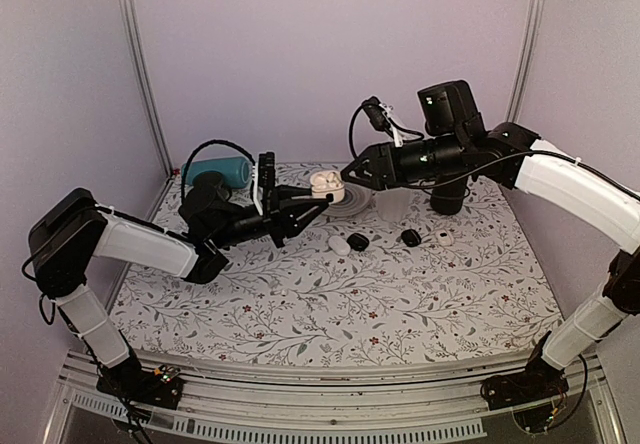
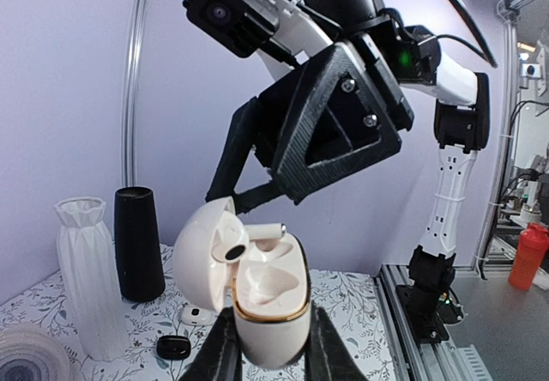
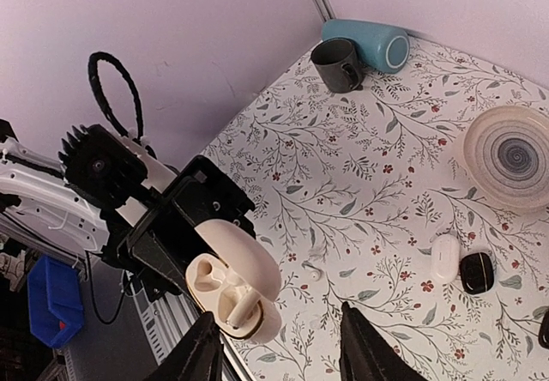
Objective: Insert the wireless bluetooth earbuds into the charging case
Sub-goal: Adjust the right earbud in the right side groove of the charging case.
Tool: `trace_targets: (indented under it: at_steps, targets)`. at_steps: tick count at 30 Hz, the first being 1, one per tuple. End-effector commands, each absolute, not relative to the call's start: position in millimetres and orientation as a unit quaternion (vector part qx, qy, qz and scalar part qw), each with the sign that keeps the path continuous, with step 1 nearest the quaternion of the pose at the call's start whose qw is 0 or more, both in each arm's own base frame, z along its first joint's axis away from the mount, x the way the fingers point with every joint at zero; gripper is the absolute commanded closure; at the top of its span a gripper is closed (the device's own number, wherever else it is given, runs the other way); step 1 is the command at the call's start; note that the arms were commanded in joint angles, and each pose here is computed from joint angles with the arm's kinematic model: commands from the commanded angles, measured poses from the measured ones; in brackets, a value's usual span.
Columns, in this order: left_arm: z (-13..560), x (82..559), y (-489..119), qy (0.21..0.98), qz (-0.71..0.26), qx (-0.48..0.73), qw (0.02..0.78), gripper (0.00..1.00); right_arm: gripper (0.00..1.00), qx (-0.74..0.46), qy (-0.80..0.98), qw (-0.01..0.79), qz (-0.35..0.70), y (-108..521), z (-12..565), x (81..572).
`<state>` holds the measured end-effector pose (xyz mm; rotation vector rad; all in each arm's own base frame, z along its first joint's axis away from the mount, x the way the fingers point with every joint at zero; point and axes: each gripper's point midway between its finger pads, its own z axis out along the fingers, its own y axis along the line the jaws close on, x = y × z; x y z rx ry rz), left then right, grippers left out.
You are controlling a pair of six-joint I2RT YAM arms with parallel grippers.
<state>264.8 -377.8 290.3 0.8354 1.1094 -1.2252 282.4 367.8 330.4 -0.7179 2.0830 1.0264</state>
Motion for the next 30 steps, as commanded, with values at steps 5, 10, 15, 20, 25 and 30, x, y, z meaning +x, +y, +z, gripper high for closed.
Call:
trace_targets:
  at_steps: [5,10,15,20,25,30]
  targets:
    - [295,260,-374,0.467,-0.526,0.366,0.610,1.00,0.54,-0.280,0.795,0.348,0.411,374,331,285]
    - [297,260,-374,0.465,-0.526,0.366,0.610,1.00,0.54,-0.283,0.798,0.341,0.409,375,324,285]
    - [298,259,-375,0.463,-0.528,0.367,0.609,1.00,0.54,-0.284,0.802,0.336,0.405,375,316,285]
    - [300,258,-375,0.460,-0.530,0.368,0.610,1.00,0.55,-0.284,0.804,0.332,0.402,376,311,286]
    - [301,258,-374,0.459,-0.530,0.368,0.610,1.00,0.55,-0.286,0.805,0.330,0.401,376,308,286]
    - [301,257,-374,0.458,-0.532,0.369,0.609,1.00,0.55,-0.289,0.803,0.330,0.403,376,310,284]
